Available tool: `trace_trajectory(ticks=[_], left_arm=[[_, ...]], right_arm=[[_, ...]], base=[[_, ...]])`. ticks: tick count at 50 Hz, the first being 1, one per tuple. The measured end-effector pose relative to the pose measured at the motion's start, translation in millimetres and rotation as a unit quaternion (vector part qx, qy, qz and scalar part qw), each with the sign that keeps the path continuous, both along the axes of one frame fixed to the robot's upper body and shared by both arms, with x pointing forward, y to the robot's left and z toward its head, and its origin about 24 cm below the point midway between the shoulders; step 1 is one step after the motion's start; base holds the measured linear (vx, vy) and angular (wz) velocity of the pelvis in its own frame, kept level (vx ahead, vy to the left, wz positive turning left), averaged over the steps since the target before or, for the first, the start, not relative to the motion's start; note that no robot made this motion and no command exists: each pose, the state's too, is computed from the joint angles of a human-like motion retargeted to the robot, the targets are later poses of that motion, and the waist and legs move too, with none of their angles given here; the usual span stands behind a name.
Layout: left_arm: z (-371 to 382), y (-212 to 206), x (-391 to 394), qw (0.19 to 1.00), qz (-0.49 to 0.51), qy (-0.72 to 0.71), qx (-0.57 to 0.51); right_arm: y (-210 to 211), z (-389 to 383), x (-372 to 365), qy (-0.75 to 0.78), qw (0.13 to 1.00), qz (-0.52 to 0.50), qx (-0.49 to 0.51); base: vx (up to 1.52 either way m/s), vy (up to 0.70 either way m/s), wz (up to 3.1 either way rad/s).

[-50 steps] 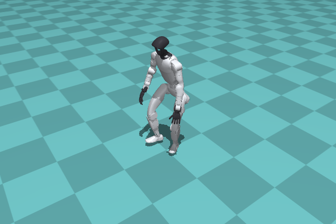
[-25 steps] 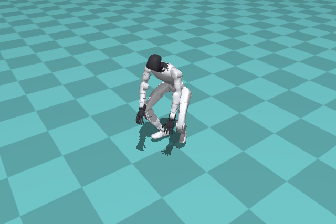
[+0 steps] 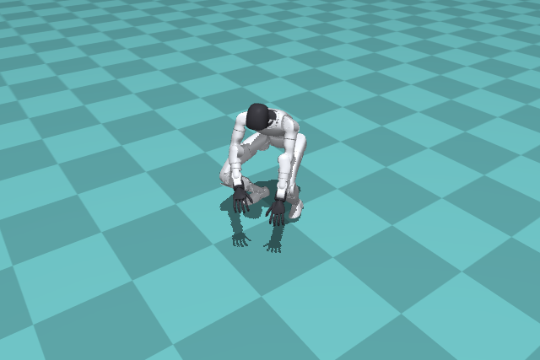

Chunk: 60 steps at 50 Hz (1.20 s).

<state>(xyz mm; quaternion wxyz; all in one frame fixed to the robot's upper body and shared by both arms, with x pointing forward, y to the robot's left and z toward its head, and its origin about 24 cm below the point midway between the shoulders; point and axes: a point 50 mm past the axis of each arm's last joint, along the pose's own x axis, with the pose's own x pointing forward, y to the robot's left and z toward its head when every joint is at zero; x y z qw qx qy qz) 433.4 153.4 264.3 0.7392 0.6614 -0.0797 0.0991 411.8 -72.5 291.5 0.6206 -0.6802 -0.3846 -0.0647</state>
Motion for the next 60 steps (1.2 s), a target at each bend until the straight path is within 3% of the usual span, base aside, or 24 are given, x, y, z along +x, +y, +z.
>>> trace_trajectory(ticks=[17,27,33,40,48,54,60], left_arm=[[0.4,-48.1,-10.1,0.976,-0.032,-0.198,0.086],[-41.8,-51.4,-16.7,0.961,-0.039,-0.229,0.153],[16.0,-54.7,-16.7,0.936,-0.046,-0.299,0.180],[85.0,-25.3,-22.4,0.925,-0.008,-0.328,0.192],[160.6,25.8,-48.2,0.922,0.061,-0.363,0.118],[178.2,52.7,-60.6,0.924,0.089,-0.370,0.038],[162.5,53.7,-53.8,0.928,0.086,-0.363,0.004]], right_arm=[[-30.4,83.2,-25.4,-0.204,0.976,0.027,0.070],[-48.3,77.3,-20.1,-0.233,0.964,-0.013,0.126],[-54.5,68.9,-16.4,-0.242,0.958,-0.044,0.145],[-53.0,43.6,-10.0,-0.227,0.959,-0.062,0.155],[-45.8,13.6,-7.7,-0.218,0.962,-0.047,0.159],[-48.3,-0.3,-9.5,-0.236,0.958,-0.040,0.158],[-63.6,-14.6,-11.6,-0.255,0.956,-0.048,0.138]], base=[[0.35,-0.19,0.68],[0.42,-0.25,-1.44],[0.40,-0.15,-1.18],[0.35,-0.05,0.52],[0.33,0.10,0.23],[0.34,0.13,0.04],[0.27,0.13,-0.69]])
